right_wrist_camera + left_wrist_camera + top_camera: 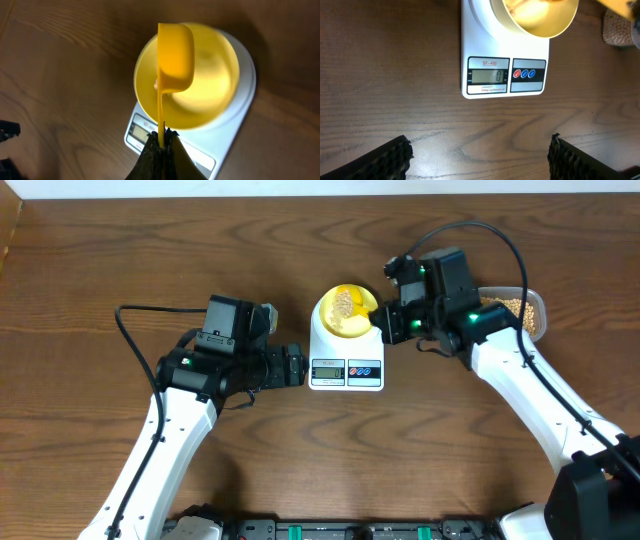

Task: Scoop item into bowl and weigh 50g on scale
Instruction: 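Tilt the scoop to pour soybeans into the yellow bowl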

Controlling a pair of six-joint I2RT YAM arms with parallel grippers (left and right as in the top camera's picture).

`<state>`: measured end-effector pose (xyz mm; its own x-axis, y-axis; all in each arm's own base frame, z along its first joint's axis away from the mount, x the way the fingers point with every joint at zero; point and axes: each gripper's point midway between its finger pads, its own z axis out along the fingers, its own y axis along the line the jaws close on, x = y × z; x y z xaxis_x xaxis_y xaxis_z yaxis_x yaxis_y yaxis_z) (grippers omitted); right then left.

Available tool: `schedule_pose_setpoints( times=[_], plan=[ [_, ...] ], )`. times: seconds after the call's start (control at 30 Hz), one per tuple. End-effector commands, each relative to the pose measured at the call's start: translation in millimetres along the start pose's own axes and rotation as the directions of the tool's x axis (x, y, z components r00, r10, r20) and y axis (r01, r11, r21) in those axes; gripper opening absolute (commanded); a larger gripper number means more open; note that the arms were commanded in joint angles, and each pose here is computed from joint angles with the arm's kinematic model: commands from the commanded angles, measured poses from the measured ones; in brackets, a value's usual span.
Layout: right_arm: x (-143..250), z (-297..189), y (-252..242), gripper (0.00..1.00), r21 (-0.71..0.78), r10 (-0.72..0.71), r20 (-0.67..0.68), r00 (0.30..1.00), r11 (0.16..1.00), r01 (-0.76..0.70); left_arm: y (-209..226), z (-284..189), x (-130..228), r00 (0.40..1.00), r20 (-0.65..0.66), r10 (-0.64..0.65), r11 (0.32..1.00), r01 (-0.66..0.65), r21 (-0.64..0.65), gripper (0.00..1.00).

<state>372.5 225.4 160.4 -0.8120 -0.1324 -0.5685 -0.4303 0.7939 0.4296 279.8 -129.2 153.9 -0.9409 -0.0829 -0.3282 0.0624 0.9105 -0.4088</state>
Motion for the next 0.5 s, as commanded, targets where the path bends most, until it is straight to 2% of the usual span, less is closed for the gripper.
schedule_pose_setpoints(
  times=[0.0, 0.3, 0.47],
  plan=[
    [-19.9, -13.2, 8.3, 0.02, 0.035, -0.085, 0.061, 0.994, 0.996, 0.083, 2.4, 3.4, 2.5, 1.000, -0.014, 0.011, 1.000, -0.011, 0.001, 0.89],
    [-20.5, -14.5, 8.2, 0.02, 0.053, -0.129, 0.063, 0.990, 0.991, 0.126, 2.5, 3.4, 2.6, 1.000, -0.014, 0.011, 1.000, -0.011, 0.001, 0.89],
    [-21.1, -21.4, 1.2, 0.02, 0.114, -0.171, 0.062, 0.983, 0.980, 0.163, 2.5, 3.4, 2.5, 1.000, -0.014, 0.011, 1.000, -0.011, 0.001, 0.89]
  ],
)
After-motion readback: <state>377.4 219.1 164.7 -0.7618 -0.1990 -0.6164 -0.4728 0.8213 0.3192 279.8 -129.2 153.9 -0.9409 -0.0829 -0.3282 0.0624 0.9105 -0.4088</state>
